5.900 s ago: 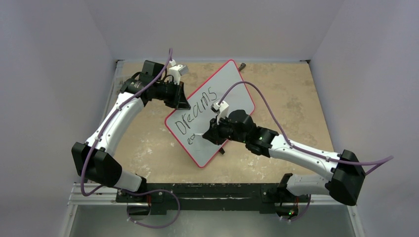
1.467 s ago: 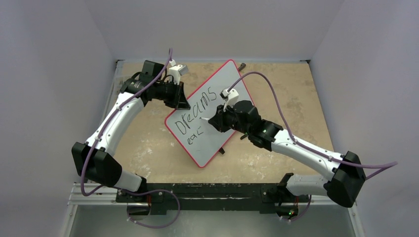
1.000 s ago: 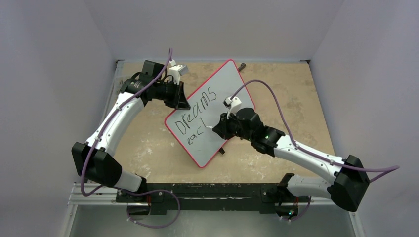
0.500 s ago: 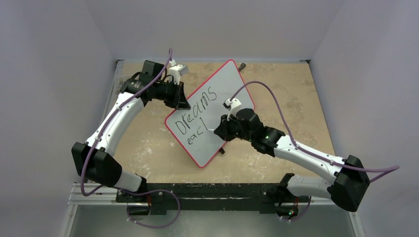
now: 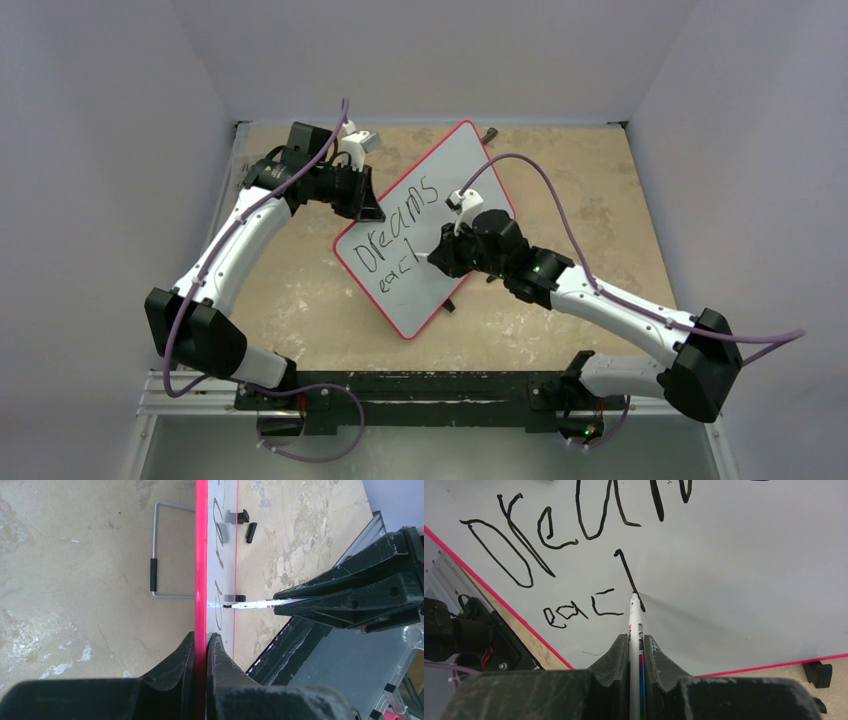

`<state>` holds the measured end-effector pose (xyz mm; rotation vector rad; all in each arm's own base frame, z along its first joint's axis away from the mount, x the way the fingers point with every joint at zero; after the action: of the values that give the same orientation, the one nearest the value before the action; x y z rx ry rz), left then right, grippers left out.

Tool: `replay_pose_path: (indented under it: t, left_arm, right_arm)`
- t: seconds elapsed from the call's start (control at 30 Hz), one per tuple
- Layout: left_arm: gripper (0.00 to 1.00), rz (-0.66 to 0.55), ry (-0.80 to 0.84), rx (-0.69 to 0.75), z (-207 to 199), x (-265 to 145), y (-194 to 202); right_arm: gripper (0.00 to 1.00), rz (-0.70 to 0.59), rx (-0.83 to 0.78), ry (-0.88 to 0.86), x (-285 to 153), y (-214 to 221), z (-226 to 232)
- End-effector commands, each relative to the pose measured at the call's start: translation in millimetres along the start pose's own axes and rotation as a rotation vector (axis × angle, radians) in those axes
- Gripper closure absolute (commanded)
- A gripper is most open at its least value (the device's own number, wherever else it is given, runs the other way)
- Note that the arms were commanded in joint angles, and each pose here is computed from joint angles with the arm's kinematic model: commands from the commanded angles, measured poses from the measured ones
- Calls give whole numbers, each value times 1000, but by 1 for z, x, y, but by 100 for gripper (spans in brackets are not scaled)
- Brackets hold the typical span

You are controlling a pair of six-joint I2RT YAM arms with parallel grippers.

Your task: Write a sentence on the whiteboard

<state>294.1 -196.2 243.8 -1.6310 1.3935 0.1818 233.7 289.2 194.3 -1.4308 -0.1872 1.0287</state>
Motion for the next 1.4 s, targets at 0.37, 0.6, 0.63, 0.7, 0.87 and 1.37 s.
replay_pose_path:
  t: [0.37, 0.6, 0.63, 0.7, 0.87, 1.37]
  left_arm:
    - [100, -1, -159, 83, 31, 1, 2]
    - [100, -3, -161, 83, 30, 0, 2]
    - [100, -3, -161, 83, 30, 0, 2]
    - [100, -4, -161, 83, 30, 0, 2]
    - [100, -6, -161, 84, 30, -1, 2]
    - [100, -13, -158, 89, 28, -2, 1]
  right_arm:
    - [100, -81, -3, 71, 1, -34, -22]
    - [100, -47, 9, 53, 0, -16, -20]
    - [100, -40, 12, 55, 0, -12, -21]
    - [100, -27, 15, 57, -1, -4, -23]
    - [100, -12, 28, 61, -5, 7, -24]
    - [100, -63, 19, 72, -22, -11, -23]
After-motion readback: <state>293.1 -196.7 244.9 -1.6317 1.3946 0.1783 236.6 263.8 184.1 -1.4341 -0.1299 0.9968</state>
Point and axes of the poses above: each gripper's point midway between its finger pads, its own x axis out along the fingers, its own z axis along the line the jaws close on, y = z × x, the point moved 1 cm from there along -x, back along the fingers, and after that the axes turned 9 degrees about -x, right-handed, at the moved point
